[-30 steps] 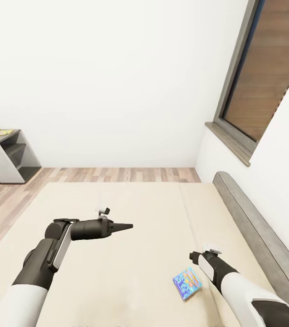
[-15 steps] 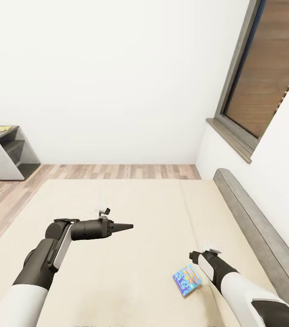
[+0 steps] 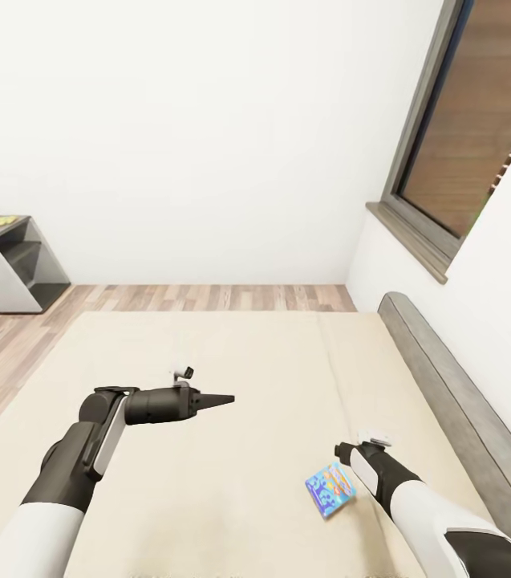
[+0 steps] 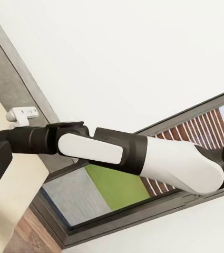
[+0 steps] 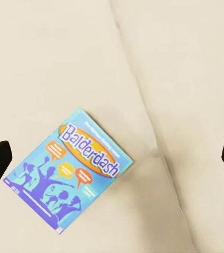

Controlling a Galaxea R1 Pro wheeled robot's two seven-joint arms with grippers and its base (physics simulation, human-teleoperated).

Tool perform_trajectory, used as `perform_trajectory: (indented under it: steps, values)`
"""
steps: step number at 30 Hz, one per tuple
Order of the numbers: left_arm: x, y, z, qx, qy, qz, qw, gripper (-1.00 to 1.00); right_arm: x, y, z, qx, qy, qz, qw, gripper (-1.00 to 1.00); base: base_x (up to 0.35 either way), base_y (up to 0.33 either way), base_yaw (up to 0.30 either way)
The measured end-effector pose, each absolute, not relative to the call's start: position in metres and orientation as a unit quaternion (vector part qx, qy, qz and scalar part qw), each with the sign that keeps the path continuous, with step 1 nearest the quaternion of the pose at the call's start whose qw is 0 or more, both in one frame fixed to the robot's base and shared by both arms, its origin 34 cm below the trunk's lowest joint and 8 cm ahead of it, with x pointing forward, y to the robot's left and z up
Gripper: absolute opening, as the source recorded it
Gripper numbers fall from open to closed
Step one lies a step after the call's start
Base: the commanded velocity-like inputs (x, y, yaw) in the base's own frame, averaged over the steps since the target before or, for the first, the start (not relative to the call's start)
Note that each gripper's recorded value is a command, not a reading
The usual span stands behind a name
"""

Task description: Put all the toys in the child's room - the three board games (two on the bed and one on the table), the two jigsaw puzzles on the table, and the tennis ball on the table - inside the toy box on the table in the child's room.

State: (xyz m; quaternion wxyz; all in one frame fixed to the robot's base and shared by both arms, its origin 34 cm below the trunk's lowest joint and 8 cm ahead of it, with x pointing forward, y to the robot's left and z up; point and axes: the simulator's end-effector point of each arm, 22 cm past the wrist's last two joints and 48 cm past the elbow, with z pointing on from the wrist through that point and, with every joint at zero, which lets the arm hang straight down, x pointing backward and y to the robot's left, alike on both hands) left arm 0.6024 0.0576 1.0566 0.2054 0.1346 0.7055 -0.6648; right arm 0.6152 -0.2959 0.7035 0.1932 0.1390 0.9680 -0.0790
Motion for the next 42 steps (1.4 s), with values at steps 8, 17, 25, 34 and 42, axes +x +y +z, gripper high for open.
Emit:
perform_trajectory:
  steps: [8,17,25,34,42]
  values:
    - [0.604,0.058,1.05,0.129,0.707,-0.666,0.202,1.0,0.615,-0.292,0.697,0.137,0.969,-0.069,0.193,1.0,0.0,0.0,0.0]
    - [0.602,0.054,1.042,0.128,0.709,-0.666,0.192,1.0,0.625,-0.277,0.695,0.121,0.971,-0.034,0.204,1.0,0.0,0.0,0.0]
    - [0.605,0.058,1.036,0.122,0.711,-0.665,0.191,1.0,0.63,-0.276,0.694,0.105,0.971,-0.033,0.21,1.0,0.0,0.0,0.0]
    - [0.605,0.057,1.03,0.118,0.711,-0.668,0.186,1.0,0.628,-0.276,0.687,0.102,0.973,-0.034,0.205,1.0,0.0,0.0,0.0]
    - [0.604,0.055,1.023,0.115,0.712,-0.669,0.18,1.0,0.624,-0.289,0.681,0.103,0.974,-0.042,0.2,1.0,0.0,0.0,0.0]
